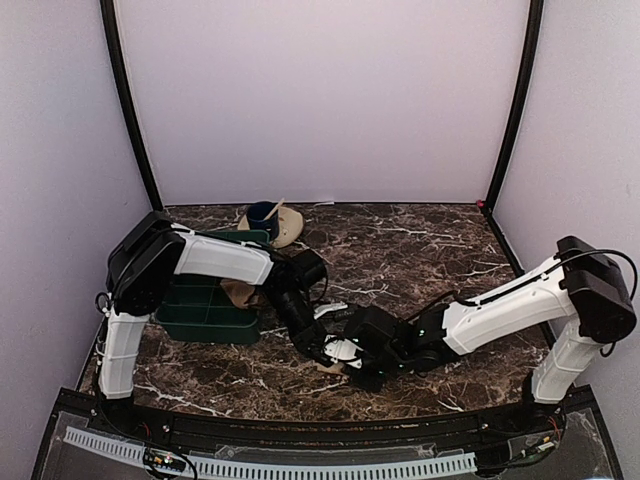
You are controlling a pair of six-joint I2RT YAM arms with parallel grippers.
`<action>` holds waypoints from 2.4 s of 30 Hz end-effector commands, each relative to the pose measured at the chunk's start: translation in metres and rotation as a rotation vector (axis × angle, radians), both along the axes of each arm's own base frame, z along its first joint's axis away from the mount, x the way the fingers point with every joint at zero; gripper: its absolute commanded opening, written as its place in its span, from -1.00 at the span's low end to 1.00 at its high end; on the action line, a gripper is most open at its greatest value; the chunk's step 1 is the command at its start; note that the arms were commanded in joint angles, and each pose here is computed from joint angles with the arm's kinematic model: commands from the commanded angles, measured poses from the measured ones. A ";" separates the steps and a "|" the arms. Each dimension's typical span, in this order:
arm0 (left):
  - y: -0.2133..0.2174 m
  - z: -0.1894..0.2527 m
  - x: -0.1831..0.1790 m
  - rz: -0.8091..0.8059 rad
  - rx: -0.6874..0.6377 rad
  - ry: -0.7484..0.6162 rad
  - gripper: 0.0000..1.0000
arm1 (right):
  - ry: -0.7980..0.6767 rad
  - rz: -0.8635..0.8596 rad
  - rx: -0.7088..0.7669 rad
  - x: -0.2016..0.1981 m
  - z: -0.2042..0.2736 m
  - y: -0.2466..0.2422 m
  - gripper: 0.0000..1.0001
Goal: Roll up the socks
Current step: Roll the sock at the center of the board.
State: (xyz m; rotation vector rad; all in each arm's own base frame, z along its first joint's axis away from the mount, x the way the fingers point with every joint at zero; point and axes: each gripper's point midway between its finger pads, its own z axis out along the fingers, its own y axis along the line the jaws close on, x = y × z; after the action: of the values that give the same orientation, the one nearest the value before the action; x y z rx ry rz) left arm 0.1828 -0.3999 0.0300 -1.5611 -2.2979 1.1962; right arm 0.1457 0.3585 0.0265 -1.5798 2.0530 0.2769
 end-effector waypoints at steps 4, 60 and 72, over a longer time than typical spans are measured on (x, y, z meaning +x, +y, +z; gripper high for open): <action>0.012 0.009 0.019 0.062 0.012 -0.093 -0.36 | 0.107 -0.013 -0.059 -0.012 -0.021 -0.013 -0.98; 0.026 0.074 0.020 0.189 -0.215 -0.598 -0.20 | 0.651 -0.215 0.200 -0.006 -0.014 -0.018 -1.00; 0.021 0.059 0.000 0.061 -0.168 -0.714 -0.18 | 0.775 -0.217 0.244 -0.008 -0.013 -0.021 -1.00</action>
State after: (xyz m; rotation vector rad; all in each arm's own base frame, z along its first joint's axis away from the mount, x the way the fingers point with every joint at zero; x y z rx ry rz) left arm 0.1833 -0.3828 0.0844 -2.1745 -2.7272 1.0393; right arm 0.1531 0.3498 0.0322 -1.1841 2.4729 1.1157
